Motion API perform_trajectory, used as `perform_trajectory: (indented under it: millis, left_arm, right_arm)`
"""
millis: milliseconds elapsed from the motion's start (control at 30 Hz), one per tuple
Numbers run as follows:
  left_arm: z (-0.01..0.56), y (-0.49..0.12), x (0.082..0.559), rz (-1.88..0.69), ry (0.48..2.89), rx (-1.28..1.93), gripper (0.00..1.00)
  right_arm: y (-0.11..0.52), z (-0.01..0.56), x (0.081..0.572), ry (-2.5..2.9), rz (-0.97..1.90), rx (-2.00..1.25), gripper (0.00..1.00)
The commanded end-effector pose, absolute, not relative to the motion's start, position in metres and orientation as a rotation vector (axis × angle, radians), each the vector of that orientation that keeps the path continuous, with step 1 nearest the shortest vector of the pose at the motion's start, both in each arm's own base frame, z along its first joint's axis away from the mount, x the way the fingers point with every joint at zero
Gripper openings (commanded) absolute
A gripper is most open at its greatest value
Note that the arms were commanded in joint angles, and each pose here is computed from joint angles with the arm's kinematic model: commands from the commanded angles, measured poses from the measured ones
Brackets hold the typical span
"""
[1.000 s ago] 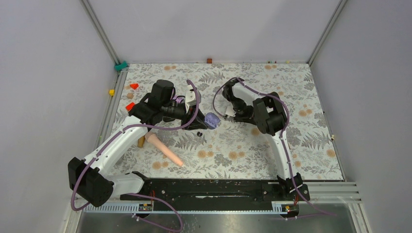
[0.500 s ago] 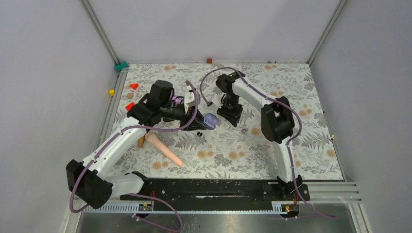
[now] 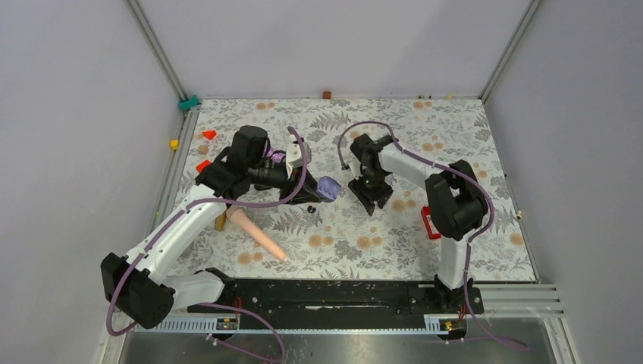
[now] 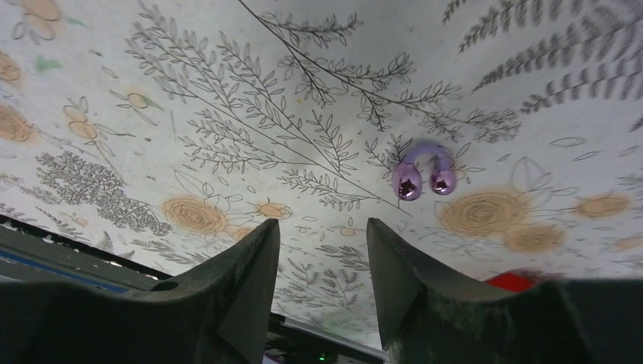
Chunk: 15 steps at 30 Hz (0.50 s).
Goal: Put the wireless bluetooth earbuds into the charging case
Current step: Adjust the earbud at the center of the board.
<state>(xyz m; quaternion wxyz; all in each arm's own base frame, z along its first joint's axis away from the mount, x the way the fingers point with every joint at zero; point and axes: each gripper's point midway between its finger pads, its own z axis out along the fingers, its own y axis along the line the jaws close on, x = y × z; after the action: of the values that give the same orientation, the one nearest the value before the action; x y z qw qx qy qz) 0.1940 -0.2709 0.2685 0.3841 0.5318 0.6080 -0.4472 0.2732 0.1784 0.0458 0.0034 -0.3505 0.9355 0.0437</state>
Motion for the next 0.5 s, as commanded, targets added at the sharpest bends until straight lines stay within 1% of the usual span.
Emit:
perform_trajectory:
  millis: [0,167,267,467]
  left_arm:
    - [0.293,-0.272,0.195,-1.085,1.449,1.367,0.05]
    - [0.291,-0.271,0.197,-1.08,1.461,1.368,0.04]
    - [0.291,-0.272,0.2,-1.076,1.473,1.361,0.0]
    - [0.291,-0.271,0.201,-1.065,1.478,1.355,0.0]
  right_arm:
    - [0.187,0.055,0.28,2.908,0.268,-0.771,0.56]
    - [0.173,0.043,0.284,2.945,0.307,-0.589,0.58]
    - [0.17,0.034,0.285,2.975,0.292,-0.563,0.58]
    - [0.177,0.019,0.292,3.022,0.313,-0.521,0.59]
